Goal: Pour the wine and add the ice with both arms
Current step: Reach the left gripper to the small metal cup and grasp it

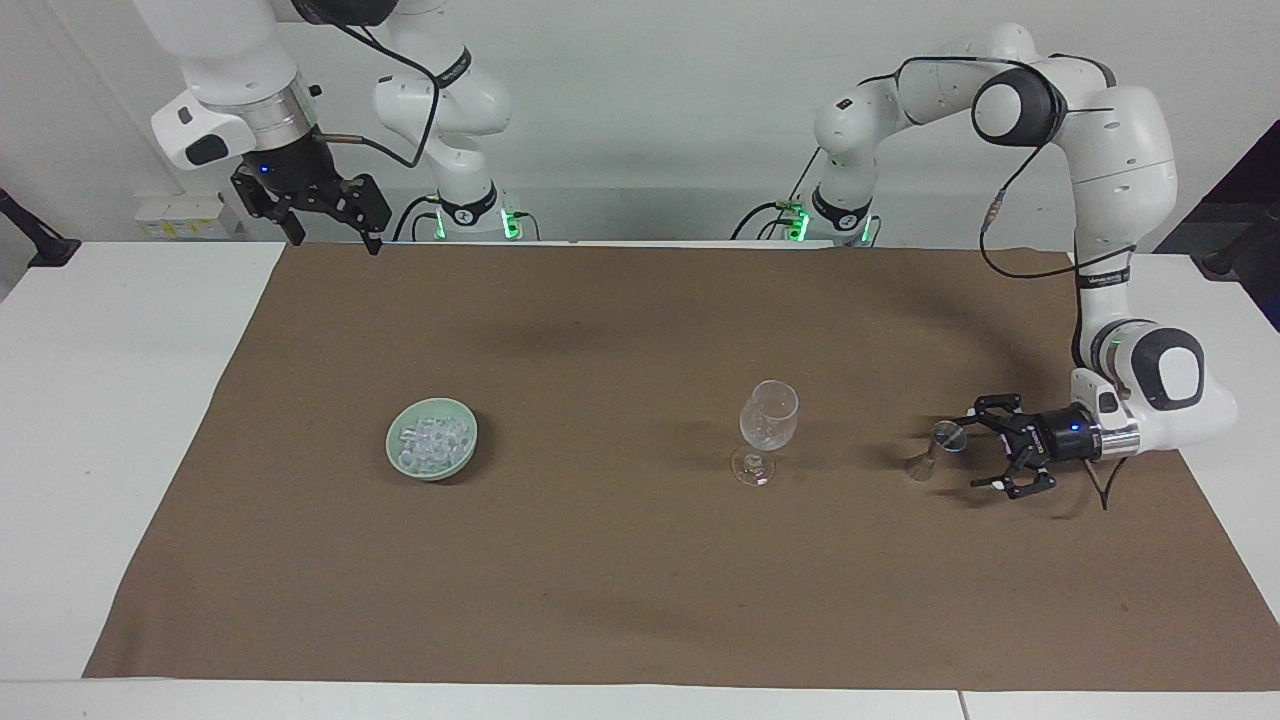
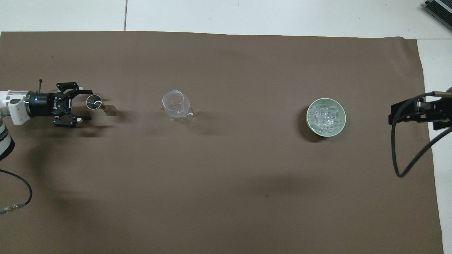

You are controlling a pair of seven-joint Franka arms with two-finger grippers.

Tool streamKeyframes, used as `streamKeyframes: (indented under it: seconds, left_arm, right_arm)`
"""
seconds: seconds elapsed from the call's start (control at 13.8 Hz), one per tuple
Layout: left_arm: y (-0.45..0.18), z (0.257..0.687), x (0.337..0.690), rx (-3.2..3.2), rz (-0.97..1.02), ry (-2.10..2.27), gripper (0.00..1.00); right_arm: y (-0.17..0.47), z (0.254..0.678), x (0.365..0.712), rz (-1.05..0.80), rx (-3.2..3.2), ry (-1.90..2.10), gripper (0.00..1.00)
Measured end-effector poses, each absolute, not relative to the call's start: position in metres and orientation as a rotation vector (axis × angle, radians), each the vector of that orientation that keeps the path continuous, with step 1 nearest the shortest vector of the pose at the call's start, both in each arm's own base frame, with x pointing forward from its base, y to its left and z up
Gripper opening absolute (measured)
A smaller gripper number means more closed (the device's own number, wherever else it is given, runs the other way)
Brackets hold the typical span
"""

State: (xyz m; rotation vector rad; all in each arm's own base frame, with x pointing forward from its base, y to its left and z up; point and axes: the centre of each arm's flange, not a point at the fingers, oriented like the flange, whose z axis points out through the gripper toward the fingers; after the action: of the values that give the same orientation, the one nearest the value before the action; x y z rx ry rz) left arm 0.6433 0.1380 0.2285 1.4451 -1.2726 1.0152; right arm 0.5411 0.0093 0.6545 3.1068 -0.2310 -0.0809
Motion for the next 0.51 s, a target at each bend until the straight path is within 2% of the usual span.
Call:
streamKeyframes:
  seconds: [0.29,0.51]
  left_arm:
    - [0.132,0.226,0.648,1.333,1.196,-1.242,1.0]
    - [0.124,0.216,0.646,1.292,1.216,-1.236,1.0]
  right_arm:
    - [0.009,0.655,0.541,-0.081,3.107,-0.231,1.0]
    - [0.009,0.655,0.541,-0.081,3.107,-0.231,1.0]
